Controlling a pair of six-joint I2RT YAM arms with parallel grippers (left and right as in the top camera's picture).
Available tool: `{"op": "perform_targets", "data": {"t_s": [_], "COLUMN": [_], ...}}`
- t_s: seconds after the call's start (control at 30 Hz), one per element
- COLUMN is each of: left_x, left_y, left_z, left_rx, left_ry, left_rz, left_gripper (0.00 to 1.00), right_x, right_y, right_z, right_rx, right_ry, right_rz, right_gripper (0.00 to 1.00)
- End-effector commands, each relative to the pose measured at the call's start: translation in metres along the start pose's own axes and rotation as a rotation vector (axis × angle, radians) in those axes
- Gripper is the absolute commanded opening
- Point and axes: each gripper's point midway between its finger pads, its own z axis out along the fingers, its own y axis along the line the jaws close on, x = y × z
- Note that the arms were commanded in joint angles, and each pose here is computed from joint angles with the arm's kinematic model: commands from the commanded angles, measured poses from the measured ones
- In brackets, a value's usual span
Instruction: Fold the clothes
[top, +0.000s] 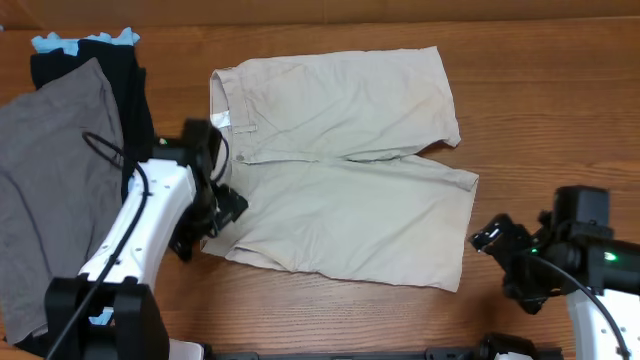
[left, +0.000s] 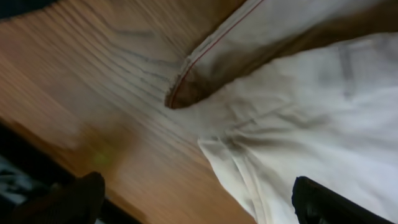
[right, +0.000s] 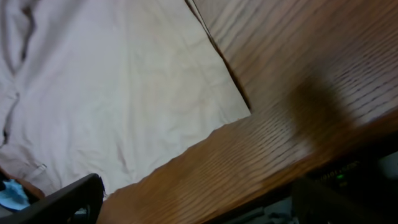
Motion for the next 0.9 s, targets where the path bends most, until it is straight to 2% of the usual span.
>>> {"op": "perform_targets", "data": {"t_s": [0.0, 0.3, 0.4, 0.5, 0.57, 0.63, 0.87], "left_x": [0.008, 0.023, 0.025, 0.026, 0.023, 0.020, 0.014], "left_y": [0.003, -0.001, 0.002, 0.004, 0.005, 0.005, -0.005], "left_z": [0.023, 0.075, 0.084, 0.089, 0.089, 0.089, 0.088], "left_rx": [0.008, 0.089, 0.086, 0.084, 0.077, 0.078, 0.120], "left_ry": [0.018, 0.063, 0.063, 0.060, 0.046, 0.027, 0.007], "left_rz": [-0.070, -0.084, -0.118, -0.126, -0.131, -0.137, -0.136], "left_gripper": [0.97, 0.95, 0.87, 0.44, 0.22, 0.04, 0.04], "right_x": [0.006, 0.003, 0.002, 0.004, 0.007, 0.010, 0.027], "right_y": [-0.001, -0.003, -0.003, -0.006, -0.010, -0.015, -0.031], "right_z": [0.014, 0.025, 0.025, 0.028, 0.034, 0.042, 0.076], "right_rx": [-0.017, -0.020, -0.020, -0.012, -0.001, 0.011, 0.049], "right_ry": [0.034, 0.025, 0.025, 0.035, 0.049, 0.064, 0.124], "right_rz": [0.010, 0.005, 0.005, 0.020, 0.048, 0.078, 0.152], "right_gripper": [1.00, 0.92, 0.89, 0.85, 0.85, 0.85, 0.84]}}
